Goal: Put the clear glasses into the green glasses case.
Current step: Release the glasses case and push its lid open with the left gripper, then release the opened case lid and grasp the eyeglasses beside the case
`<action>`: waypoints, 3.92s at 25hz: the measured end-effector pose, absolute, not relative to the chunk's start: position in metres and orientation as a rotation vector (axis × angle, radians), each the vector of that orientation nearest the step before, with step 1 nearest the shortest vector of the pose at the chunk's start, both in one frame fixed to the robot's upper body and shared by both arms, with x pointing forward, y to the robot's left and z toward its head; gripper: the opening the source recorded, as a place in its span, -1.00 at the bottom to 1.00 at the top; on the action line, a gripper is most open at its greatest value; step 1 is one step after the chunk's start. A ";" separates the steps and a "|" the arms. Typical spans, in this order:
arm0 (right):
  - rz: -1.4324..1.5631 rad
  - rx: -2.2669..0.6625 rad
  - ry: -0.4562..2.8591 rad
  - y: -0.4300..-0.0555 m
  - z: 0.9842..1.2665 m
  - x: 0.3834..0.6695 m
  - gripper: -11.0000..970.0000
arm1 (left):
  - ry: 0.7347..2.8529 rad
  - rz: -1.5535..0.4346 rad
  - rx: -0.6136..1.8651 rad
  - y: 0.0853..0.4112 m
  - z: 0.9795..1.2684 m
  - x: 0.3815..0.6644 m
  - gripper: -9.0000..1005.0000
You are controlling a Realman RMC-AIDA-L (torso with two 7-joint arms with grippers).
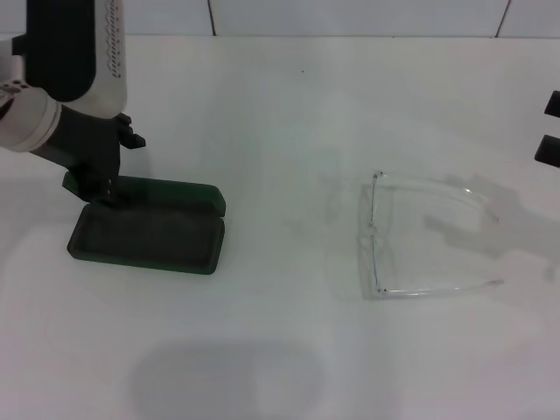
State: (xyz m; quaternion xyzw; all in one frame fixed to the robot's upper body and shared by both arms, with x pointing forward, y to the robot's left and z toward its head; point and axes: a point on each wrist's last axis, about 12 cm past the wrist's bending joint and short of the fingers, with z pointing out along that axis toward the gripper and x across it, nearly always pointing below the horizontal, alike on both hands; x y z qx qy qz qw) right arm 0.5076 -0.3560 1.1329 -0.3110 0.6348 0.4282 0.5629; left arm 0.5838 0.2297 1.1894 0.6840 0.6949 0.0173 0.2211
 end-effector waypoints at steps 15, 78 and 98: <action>0.994 -0.725 1.491 -0.358 1.134 0.509 0.74 | 1.950 0.053 1.955 0.220 1.174 0.592 0.15; 0.877 -0.988 2.649 -0.193 1.230 0.606 0.61 | 1.818 0.155 1.988 0.180 1.191 0.541 -0.59; 0.664 -0.994 2.880 -0.155 1.201 0.625 0.55 | 1.765 0.112 2.050 0.172 1.181 0.539 -0.59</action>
